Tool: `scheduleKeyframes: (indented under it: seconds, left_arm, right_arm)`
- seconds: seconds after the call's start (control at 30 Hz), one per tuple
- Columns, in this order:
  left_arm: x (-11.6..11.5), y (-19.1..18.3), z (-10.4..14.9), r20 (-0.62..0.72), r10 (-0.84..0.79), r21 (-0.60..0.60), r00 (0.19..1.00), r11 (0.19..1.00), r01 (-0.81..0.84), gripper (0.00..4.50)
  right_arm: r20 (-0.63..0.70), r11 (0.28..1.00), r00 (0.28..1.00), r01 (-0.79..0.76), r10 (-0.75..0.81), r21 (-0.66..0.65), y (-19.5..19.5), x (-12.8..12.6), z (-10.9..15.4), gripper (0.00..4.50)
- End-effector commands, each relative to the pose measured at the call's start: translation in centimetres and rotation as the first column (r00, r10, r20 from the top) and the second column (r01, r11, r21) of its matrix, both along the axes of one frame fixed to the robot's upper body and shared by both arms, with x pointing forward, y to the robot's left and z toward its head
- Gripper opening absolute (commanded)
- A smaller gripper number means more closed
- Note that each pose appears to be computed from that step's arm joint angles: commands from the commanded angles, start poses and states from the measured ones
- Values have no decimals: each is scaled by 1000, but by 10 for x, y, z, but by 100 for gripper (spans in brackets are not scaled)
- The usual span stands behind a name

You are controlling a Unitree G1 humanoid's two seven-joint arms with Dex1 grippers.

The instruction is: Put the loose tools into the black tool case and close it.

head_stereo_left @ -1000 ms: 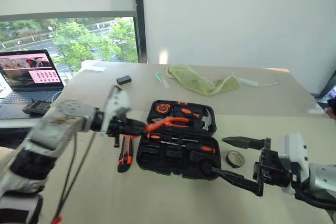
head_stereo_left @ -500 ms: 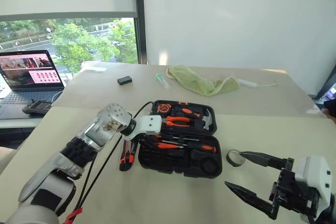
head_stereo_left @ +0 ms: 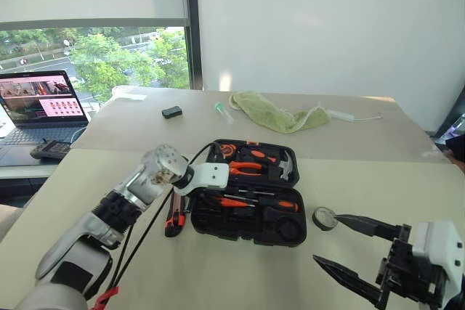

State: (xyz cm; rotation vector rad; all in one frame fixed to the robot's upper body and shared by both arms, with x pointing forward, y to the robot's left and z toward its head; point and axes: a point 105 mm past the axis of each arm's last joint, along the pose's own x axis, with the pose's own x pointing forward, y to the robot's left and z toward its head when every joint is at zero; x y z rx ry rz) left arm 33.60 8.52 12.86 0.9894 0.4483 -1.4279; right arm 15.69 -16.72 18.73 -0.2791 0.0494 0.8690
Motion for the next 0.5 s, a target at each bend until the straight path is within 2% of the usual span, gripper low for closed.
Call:
scheduleKeyframes:
  seconds: [0.03,0.17,0.23,0.37,0.47,0.5]
  left_arm:
    - [-2,2,-7,-30,23,21,999,1000,-23,43]
    - [-4,3,-8,-38,9,27,999,1000,-8,43]
    - [-3,3,-6,-41,18,9,999,1000,-17,143]
    - [-8,0,18,-58,3,-136,998,991,-11,278]
    - [-11,4,38,-106,23,-256,994,966,-50,278]
    - [-9,5,43,-122,52,-303,991,949,-87,253]
  right_arm:
    - [53,1000,998,-18,19,-17,3,-3,10,450]
    - [51,1000,999,-19,20,-18,4,-3,9,450]
    - [51,1000,999,-19,20,-18,4,-4,9,450]
    - [48,1000,999,-17,17,-17,3,-4,9,450]
    - [47,1000,999,-15,15,-14,3,-4,8,450]
    - [47,1000,999,-15,15,-14,3,-3,8,450]
